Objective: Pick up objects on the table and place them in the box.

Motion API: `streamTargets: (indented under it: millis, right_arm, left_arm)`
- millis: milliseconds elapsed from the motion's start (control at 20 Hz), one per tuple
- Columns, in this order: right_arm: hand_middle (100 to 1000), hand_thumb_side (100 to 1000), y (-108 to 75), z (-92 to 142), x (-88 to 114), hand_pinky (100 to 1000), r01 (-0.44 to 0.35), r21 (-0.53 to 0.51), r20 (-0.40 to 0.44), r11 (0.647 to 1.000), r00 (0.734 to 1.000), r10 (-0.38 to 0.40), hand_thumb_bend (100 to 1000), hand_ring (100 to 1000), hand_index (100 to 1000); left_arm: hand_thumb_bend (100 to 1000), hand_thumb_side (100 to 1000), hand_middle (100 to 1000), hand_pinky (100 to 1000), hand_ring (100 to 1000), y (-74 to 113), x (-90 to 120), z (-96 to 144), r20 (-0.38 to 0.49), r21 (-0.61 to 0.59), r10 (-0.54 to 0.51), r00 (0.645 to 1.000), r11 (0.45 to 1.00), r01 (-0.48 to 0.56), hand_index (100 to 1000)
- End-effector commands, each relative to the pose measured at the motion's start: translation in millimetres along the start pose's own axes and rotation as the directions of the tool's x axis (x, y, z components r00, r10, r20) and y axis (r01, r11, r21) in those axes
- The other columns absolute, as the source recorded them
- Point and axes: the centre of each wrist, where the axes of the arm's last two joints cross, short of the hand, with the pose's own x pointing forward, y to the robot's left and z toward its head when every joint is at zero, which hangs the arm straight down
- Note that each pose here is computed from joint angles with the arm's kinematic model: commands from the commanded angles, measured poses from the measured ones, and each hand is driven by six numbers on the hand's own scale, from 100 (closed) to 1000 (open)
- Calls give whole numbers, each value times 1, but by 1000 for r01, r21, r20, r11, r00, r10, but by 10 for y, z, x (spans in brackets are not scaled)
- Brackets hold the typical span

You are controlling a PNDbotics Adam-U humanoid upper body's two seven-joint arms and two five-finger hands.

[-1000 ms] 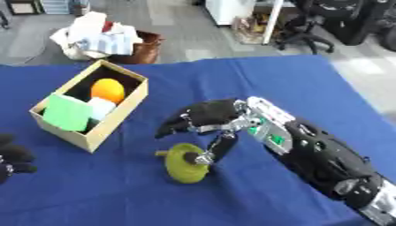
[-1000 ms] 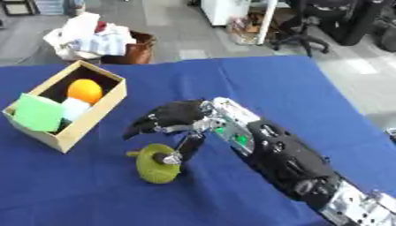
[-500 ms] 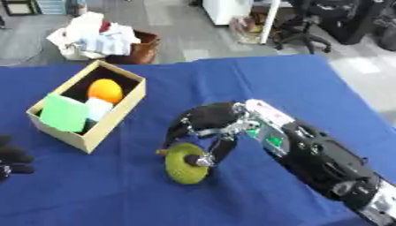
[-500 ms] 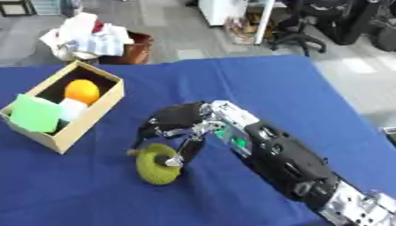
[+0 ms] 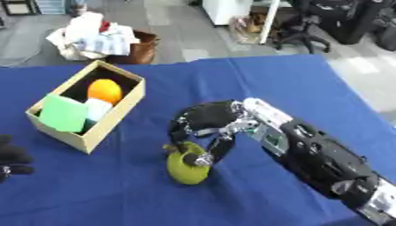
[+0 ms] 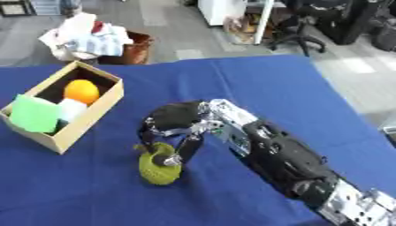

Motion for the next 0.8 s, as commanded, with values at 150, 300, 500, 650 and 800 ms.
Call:
streamTargets:
  millis: [150, 300, 500, 650, 800]
  right_arm:
    - [557, 212, -271, 51, -3, 760, -128, 65, 172, 990, 978, 115, 100, 736, 354]
    - [552, 209, -342, 58, -2, 759, -129, 32, 178, 991, 976, 121, 100, 732, 349]
    - [548, 208, -438, 68, 0, 759, -136, -4, 185, 991, 973, 135, 100, 731, 346]
    - [548, 208, -540, 79, -5, 760, -150, -36, 186, 988, 970, 154, 100, 733, 346]
    - [551, 207, -651, 87, -20, 763, -167, -70, 183, 983, 967, 178, 100, 738, 347]
  left_arm:
    - [100, 854, 602, 619, 648, 49, 63, -4, 15, -1, -23, 1000, 1000, 23, 806]
    - [100, 854, 602, 619, 648, 50, 64, -4, 15, 1, -23, 1000, 1000, 23, 806]
    - [100, 854, 602, 619, 649, 51, 63, -2, 15, 1, -23, 1000, 1000, 23, 806]
    - [100, 854, 602, 619, 649, 50, 61, 0, 14, 1, -22, 1000, 1000, 22, 806]
    - [100, 854, 602, 619, 649, 49, 59, 1, 13, 1, -22, 1000, 1000, 22, 806]
